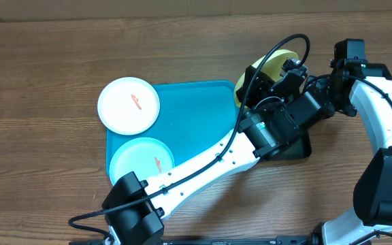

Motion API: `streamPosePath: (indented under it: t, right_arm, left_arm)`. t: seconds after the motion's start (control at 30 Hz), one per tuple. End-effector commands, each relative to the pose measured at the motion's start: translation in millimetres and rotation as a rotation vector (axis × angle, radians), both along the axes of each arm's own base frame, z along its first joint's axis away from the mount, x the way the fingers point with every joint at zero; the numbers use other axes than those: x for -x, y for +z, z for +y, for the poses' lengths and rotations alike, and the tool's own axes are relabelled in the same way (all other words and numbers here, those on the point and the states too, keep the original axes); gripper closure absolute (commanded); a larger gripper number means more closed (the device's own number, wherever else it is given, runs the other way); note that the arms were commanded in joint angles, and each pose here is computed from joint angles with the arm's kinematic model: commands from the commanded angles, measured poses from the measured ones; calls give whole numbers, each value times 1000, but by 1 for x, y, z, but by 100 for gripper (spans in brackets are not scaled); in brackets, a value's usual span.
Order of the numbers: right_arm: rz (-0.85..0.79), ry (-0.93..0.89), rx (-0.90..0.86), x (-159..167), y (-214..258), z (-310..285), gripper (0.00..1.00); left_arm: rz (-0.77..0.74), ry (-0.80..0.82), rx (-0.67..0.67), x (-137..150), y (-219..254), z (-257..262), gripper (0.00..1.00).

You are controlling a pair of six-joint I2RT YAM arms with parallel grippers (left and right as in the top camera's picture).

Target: Clean dirty plates on tray and stack at the side

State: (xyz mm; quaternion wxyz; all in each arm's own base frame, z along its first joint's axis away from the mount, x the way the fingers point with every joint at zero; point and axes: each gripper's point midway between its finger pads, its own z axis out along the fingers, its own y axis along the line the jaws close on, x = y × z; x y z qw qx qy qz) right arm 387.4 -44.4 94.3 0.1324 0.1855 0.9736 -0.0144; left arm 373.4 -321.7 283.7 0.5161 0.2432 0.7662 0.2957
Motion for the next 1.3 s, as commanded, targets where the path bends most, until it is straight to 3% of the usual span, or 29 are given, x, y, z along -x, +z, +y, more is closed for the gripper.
streamPosePath:
  t: [0.0, 0.23, 0.37, 0.63, 0.77, 0.87, 1.0, 1.13, 1.27]
  right_arm:
    - [-24, -1, -4, -4, 7, 1, 0]
    - [-24, -1, -4, -4, 7, 1, 0]
    - [-24, -1, -4, -4, 7, 1, 0]
    - [-24, -1, -4, -4, 7, 1, 0]
    - [-24, -1, -4, -4, 7, 1, 0]
    - [-24, -1, -4, -4, 7, 1, 0]
    - [-25, -1, -3, -4, 7, 1, 0]
    - [-24, -1, -3, -4, 7, 1, 0]
    - [-24, -1, -4, -4, 7, 1, 0]
  left_arm:
    - [17, -34, 80, 2, 6, -10, 96]
    - [14, -32, 94, 2, 6, -10, 96]
    - [18, -4, 189, 2, 1, -9, 96]
    - [7, 36, 157, -2, 2, 3, 96]
    - [51, 6, 225, 0, -7, -6, 96]
    - [-10, 63, 163, -1, 3, 8, 96]
    - [-41, 116, 231, -5, 5, 17, 96]
    - [-207, 271, 134, -6, 33, 51, 96]
    - [-122, 218, 199, -12, 16, 43, 96]
